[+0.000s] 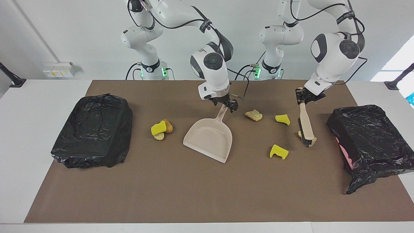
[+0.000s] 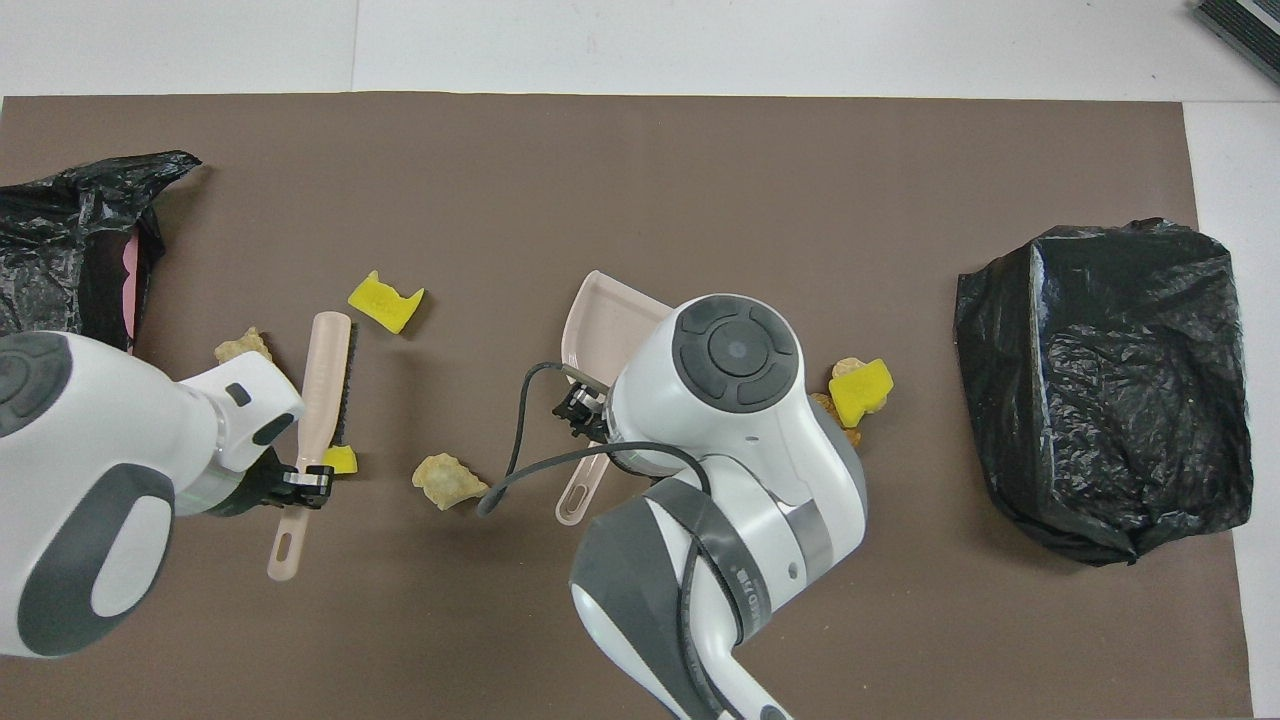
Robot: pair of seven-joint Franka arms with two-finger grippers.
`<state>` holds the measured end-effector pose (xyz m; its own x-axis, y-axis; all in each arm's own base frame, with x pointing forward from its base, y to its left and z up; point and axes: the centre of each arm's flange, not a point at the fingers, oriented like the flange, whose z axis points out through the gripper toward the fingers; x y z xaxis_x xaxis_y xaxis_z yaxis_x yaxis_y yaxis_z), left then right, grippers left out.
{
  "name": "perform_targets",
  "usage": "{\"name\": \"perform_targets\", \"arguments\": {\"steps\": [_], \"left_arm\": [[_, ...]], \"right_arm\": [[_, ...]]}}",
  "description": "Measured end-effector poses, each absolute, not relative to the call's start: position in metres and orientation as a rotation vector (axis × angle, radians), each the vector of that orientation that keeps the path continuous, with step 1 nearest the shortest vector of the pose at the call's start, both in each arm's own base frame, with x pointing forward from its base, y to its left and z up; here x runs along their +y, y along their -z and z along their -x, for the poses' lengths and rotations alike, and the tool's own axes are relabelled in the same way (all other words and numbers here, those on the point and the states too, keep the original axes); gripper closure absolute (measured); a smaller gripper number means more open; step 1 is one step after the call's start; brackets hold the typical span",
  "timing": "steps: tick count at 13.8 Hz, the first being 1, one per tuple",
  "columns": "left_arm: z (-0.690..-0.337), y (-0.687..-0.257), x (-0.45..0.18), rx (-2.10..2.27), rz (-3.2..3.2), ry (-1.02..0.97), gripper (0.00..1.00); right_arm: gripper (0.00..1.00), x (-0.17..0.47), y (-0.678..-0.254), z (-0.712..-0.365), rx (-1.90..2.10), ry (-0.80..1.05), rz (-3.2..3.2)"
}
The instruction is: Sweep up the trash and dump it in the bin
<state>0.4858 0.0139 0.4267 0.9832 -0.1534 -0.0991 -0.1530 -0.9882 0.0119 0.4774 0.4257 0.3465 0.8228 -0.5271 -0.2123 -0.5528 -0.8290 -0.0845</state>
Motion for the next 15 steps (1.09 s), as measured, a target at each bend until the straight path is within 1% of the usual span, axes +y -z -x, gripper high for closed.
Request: {"name": "perform_targets", "arguments": {"steps": [2, 4, 5, 6, 7, 9, 10, 12, 13, 15], "left_arm": [[-0.498, -0.406, 0.049, -0.258, -3.129, 0.119, 0.73], [-0.503, -0.380, 0.084, -0.244, -3.125, 0.140, 0.73], [-0.503, -0.370, 0.089, -0.241, -3.119, 0.169, 0.73], [-0.502, -0.365, 0.085, -0.248, -3.114, 0.192, 0.73], [-0.502, -0.363, 0.077, -0.253, -3.112, 0.212, 0.73], [-0.501, -0.362, 0.044, -0.238, -3.112, 0.273, 0.73], [-0.500, -0.362, 0.024, -0.231, -3.114, 0.303, 0.73], [-0.494, -0.361, -0.016, -0.244, -3.121, 0.360, 0.73], [-0.491, -0.361, -0.033, -0.269, -3.121, 0.376, 0.73], [-0.480, -0.361, -0.067, -0.331, -3.102, 0.404, 0.73]], "right_arm": [[0.00, 0.425, -0.337, -0.475, 0.859, -0.285, 2.874], [0.00, 0.422, -0.336, -0.474, 0.863, -0.288, 2.876], [0.00, 0.423, -0.337, -0.474, 0.860, -0.287, 2.875], [0.06, 0.424, -0.339, -0.473, 0.856, -0.285, 2.874], [0.07, 0.424, -0.341, -0.472, 0.853, -0.283, 2.873], [0.28, 0.425, -0.342, -0.471, 0.850, -0.283, 2.874], [0.42, 0.425, -0.343, -0.471, 0.849, -0.283, 2.874], [0.62, 0.425, -0.343, -0.471, 0.848, -0.286, 2.876], [0.67, 0.425, -0.343, -0.471, 0.848, -0.287, 2.877], [0.67, 0.426, -0.345, -0.471, 0.786, -0.282, 2.890]]}}
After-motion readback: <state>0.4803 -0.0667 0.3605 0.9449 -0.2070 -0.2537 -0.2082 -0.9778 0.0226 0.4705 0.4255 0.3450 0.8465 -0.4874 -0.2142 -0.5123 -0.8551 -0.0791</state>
